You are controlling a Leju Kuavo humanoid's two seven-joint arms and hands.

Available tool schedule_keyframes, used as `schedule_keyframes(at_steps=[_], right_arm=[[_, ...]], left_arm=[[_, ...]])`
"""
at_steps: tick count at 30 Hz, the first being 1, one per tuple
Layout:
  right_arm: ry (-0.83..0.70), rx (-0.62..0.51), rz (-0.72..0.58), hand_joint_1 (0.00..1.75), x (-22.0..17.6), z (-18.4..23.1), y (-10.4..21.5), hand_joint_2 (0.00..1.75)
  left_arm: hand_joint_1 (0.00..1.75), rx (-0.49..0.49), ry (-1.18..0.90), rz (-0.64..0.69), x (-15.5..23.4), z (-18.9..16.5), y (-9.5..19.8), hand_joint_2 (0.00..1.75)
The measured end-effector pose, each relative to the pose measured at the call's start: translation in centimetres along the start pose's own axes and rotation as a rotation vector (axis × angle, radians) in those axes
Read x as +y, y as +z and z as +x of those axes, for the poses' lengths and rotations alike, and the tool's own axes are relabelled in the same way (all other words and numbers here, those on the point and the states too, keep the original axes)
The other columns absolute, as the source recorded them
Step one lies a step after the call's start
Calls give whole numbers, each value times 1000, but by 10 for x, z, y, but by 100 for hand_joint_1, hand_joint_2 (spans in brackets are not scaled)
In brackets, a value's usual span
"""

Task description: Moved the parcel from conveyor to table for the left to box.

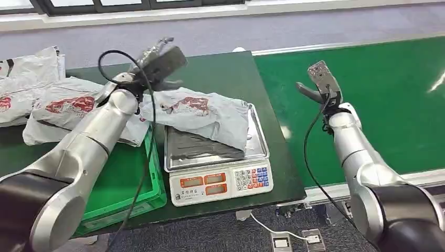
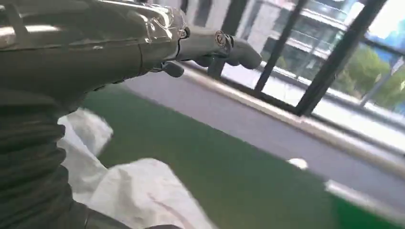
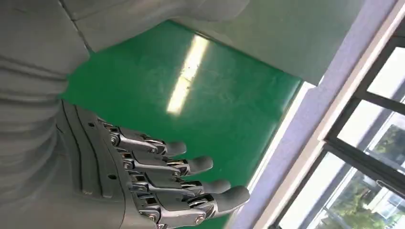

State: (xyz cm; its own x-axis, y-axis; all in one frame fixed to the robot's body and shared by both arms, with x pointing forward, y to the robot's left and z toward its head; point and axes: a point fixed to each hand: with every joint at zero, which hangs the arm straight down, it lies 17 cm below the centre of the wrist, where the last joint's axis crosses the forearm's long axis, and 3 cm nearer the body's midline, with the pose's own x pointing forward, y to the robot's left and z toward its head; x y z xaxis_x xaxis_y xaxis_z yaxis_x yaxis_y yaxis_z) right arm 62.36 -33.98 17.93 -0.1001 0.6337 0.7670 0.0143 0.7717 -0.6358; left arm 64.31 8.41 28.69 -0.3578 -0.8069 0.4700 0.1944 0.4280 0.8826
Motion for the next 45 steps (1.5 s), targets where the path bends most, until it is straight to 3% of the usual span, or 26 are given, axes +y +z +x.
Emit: schedule_keyframes(at_steps=[4, 7, 13, 21, 26, 30, 45], right_arm=[[5, 7, 8, 0, 4, -4, 2, 175], [2, 12, 23, 0, 10, -8, 6, 175], [6, 29, 49, 0, 23, -21, 16, 175], [13, 43, 57, 0, 27, -25, 18, 175], [11, 44, 74, 0, 33, -25, 19, 175], [5, 41, 91, 0, 39, -25, 22, 175], [-5, 52, 142, 0, 61, -23, 26, 175]], left_arm=[[0, -17, -330, -193, -45, -1, 7, 175], [0, -23, -454, -296, -69, -5, 14, 175], [0, -50, -528, -419, -95, -16, 27, 175], [0, 0, -546, -516, -112, -38, 41, 175], [0, -19, -575, -501, -118, -38, 41, 175], [0, -110, -458, -442, -132, -19, 40, 175], [0, -299, -289, -303, -158, 23, 46, 175]])
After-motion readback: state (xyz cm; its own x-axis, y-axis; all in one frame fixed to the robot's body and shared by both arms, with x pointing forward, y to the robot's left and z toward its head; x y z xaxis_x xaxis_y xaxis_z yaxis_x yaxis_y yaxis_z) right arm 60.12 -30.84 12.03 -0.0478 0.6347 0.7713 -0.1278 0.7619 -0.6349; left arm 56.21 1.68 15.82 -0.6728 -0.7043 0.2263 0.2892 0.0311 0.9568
